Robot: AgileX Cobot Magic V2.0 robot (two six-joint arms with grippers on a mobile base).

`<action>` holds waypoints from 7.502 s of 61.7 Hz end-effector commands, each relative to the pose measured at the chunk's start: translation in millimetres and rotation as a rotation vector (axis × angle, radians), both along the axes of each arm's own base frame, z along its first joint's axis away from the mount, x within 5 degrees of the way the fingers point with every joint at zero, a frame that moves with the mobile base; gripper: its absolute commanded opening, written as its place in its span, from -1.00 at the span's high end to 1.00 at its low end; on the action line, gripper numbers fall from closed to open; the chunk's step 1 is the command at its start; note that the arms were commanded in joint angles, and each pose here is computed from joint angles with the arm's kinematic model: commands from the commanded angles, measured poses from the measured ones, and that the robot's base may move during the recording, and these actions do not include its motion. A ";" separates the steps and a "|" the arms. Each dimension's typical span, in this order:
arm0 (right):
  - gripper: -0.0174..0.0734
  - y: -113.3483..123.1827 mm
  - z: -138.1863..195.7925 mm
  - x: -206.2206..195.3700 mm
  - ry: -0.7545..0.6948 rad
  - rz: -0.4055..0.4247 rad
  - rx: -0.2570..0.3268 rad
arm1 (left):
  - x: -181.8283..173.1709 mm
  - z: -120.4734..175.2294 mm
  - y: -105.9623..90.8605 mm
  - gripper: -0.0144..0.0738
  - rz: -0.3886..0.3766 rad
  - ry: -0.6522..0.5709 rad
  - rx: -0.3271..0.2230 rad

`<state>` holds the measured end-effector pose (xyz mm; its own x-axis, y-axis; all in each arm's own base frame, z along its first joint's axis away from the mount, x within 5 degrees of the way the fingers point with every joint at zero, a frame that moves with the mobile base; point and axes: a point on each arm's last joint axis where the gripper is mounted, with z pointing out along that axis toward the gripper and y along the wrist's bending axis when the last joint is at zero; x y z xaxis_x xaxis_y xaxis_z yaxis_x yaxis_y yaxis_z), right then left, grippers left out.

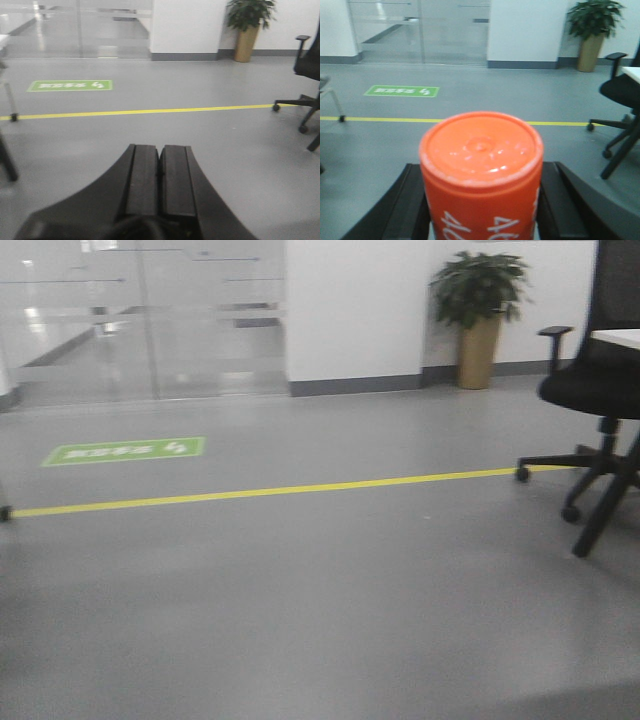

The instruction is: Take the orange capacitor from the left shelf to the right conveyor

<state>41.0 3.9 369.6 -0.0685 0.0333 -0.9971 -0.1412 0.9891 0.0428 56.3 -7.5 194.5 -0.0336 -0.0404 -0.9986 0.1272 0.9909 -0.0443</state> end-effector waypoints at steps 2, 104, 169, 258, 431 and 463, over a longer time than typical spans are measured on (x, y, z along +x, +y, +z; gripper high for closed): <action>0.35 0.3 14.5 0.1 -0.101 0.003 -0.002 | -0.8 9.1 0.7 0.96 0.007 -0.095 -0.017; 0.35 0.3 14.5 0.1 -0.101 0.003 -0.002 | -0.8 9.1 0.7 0.96 0.007 -0.095 -0.017; 0.35 0.3 14.5 0.1 -0.101 0.003 -0.002 | -0.8 9.1 0.7 0.96 0.007 -0.095 -0.017; 0.35 26.8 0.8 125.1 -0.017 0.038 -0.021 | -0.8 9.1 0.7 0.96 0.007 -0.095 -0.017; -0.17 20.2 -67.1 114.1 0.137 0.011 -0.037 | -0.8 9.1 0.7 0.96 0.007 -0.095 -0.017; 0.49 6.6 -25.8 37.8 0.068 -0.011 0.010 | -0.8 9.1 0.7 0.96 0.007 -0.095 -0.017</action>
<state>84.7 11.0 322.9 -0.2674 0.0224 -0.9633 -0.1150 0.9918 0.0549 56.3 -7.5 194.5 -0.0336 -0.0404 -0.9986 0.1272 0.9909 -0.0443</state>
